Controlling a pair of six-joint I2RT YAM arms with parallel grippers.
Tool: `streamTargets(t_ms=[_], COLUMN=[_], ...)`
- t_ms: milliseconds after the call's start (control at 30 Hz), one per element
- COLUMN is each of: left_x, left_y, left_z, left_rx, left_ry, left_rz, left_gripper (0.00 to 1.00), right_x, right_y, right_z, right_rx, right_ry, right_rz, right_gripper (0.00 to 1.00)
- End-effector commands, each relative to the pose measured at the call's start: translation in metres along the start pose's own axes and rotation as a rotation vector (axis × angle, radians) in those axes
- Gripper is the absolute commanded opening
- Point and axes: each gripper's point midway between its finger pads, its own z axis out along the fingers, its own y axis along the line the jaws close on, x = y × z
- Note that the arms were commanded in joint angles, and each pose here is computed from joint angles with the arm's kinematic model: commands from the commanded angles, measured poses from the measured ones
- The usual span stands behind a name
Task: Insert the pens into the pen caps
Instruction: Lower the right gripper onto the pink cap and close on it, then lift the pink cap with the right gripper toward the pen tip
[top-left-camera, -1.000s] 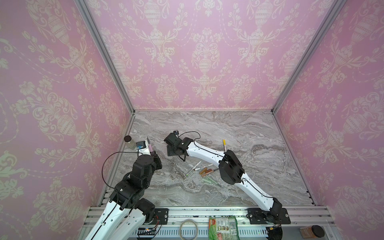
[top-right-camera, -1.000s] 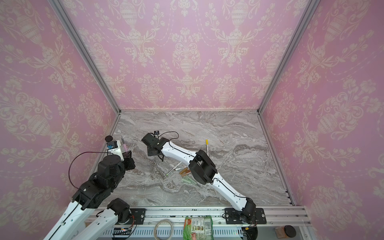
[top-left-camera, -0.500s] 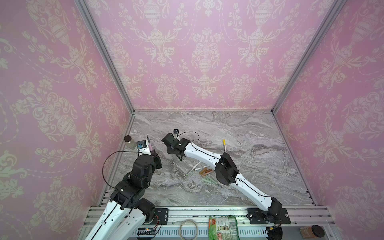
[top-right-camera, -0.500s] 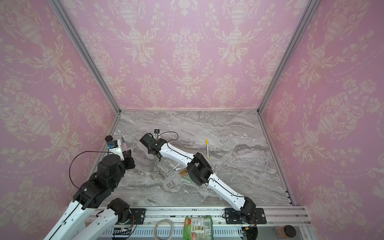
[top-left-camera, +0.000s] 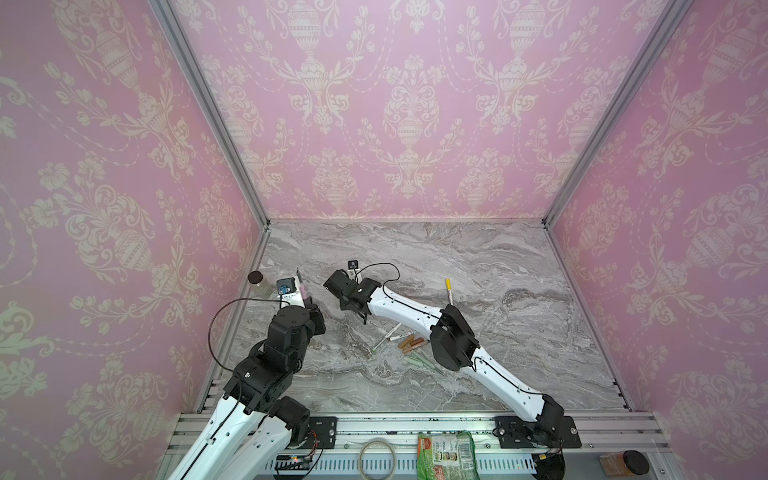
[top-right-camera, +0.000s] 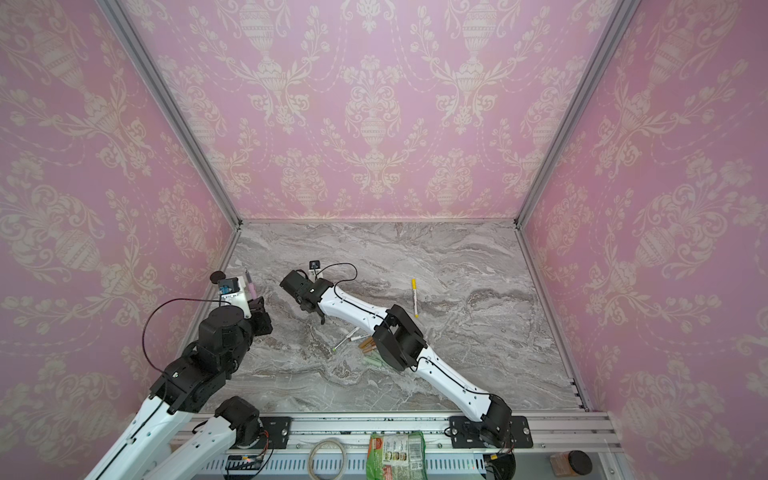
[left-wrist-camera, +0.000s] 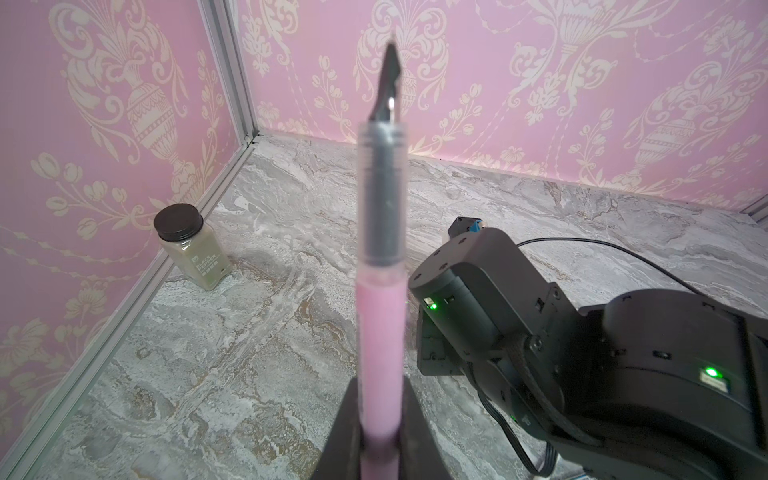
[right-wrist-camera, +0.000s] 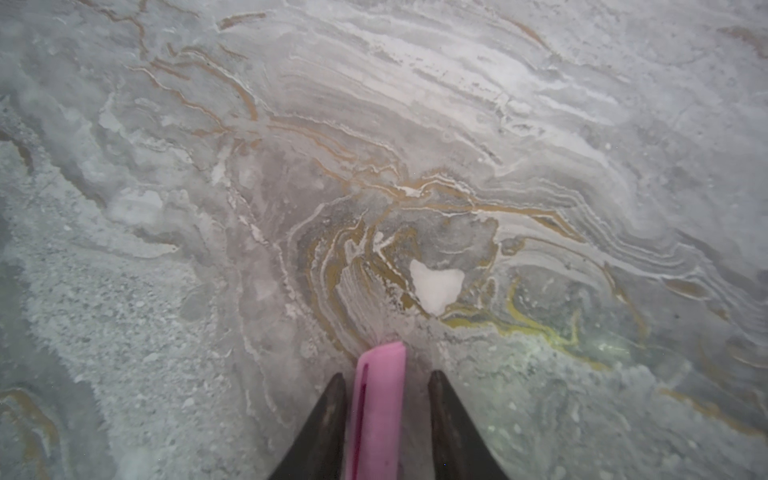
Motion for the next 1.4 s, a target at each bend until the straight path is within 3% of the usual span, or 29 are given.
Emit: streamTargets(t_ms=[0,233,333,733,1000,1233,1367], left_x=[-0.005,-0.004,-0.004,0.0,0.02,0.033,0.045], left_y=[0.005,0.008,0.007,0.002,-0.05,-0.085,-0.117], left_z=[-0.001,-0.007,-0.008,-0.007,0.003,0.01,0.011], left_rx=[-0.02,-0.015,-0.011,0.018,0.262,0.417,0.572], left_ry=[-0.023,-0.029,-0.025,0.005,0.129,0.216,0.296], left_rz=[0.014,0.0,0.001,-0.012,-0.022,-0.016,-0.018], left_gripper=[0.0,0.0,0.0,0.0,0.0,0.0,0.0], right_x=[0.044,0.038,0.028,-0.003,-0.04,-0.067,-0.085], right_y=[-0.011,-0.006,-0.003,0.0,-0.029,-0.08,-0.113], right_z=[0.013,0.001,-0.012,-0.066,-0.104,-0.137,-0.163], right_rx=[0.029,-0.023,-0.055,-0.177,-0.191,-0.19,-0.193], right_ry=[0.133,0.129,0.109,0.038,-0.038,-0.096,-0.147], right_rz=[-0.068,-0.034,-0.023,0.027,0.118,0.215,0.266], right_gripper=[0.28,0.07,0.02,0.0,0.0,0.0,0.0])
